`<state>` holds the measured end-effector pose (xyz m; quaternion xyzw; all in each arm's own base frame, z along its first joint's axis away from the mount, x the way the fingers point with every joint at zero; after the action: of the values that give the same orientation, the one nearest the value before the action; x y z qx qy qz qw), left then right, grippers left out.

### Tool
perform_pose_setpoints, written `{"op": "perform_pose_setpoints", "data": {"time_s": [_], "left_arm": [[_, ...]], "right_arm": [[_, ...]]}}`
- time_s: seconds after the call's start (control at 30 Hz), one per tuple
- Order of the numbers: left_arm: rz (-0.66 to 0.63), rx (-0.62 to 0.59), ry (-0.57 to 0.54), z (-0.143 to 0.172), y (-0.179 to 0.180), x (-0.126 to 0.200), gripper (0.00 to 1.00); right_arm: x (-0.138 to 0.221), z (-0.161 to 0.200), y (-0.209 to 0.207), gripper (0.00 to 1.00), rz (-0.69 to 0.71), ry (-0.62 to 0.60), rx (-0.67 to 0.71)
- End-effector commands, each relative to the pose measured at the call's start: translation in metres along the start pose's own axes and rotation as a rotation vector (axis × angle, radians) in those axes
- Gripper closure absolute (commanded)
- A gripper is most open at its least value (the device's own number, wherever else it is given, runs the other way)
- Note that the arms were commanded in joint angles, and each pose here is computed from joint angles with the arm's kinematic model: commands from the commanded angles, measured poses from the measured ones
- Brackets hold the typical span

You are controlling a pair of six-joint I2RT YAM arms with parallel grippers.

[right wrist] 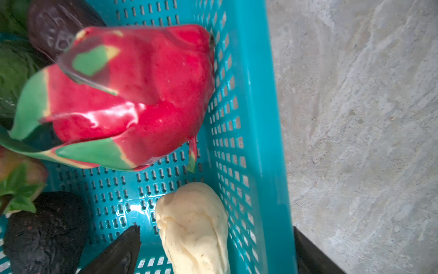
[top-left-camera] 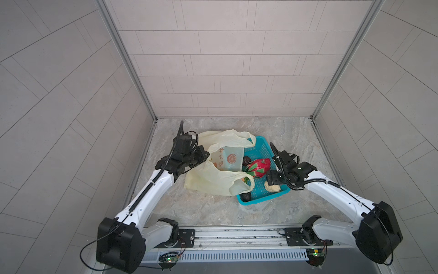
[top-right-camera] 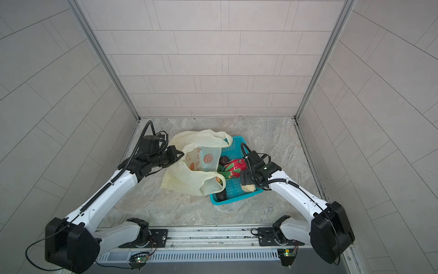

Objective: Place the fruits into the plastic bag
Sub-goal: Pick up the fruit from the bin.

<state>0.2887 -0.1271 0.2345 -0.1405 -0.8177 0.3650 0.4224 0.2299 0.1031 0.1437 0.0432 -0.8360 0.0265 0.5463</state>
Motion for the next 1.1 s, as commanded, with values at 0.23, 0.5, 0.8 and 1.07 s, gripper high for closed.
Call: {"op": "perform_pose_setpoints", "data": {"time_s": [0.23, 0.5, 0.8, 1.07], "left_arm": [[0.004, -0.061, -0.023, -0.001, -0.011, 0.012, 1.00], [0.007, -0.093, -0.030, -0.001, -0.012, 0.015, 1.00], [-0.008, -0.102, -0.024, -0.003, -0.012, 0.014, 1.00], [-0.013, -0.102, -0.012, -0.002, -0.010, 0.012, 1.00]], "right_arm": [[0.015, -0.012, 0.016, 0.07, 0.133, -0.001, 0.163], [0.054, -0.032, 0.005, 0.06, 0.213, -0.128, 0.212], [0.022, 0.018, 0.057, 0.11, -0.098, 0.134, 0.400], [-0.016, 0.024, 0.051, 0.11, 0.039, 0.223, 0.375]]}}
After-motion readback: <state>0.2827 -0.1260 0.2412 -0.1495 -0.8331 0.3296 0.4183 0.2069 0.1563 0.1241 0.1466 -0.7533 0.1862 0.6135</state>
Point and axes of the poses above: each gripper's point midway between its finger pads, its own x axis back along the fingers, its own y axis along the line the jaws close on, z = x × y, the point moved 5 cm from there along x, back along the fingers, and after that the axes turned 2 degrees about x, right-handed, at the moved point
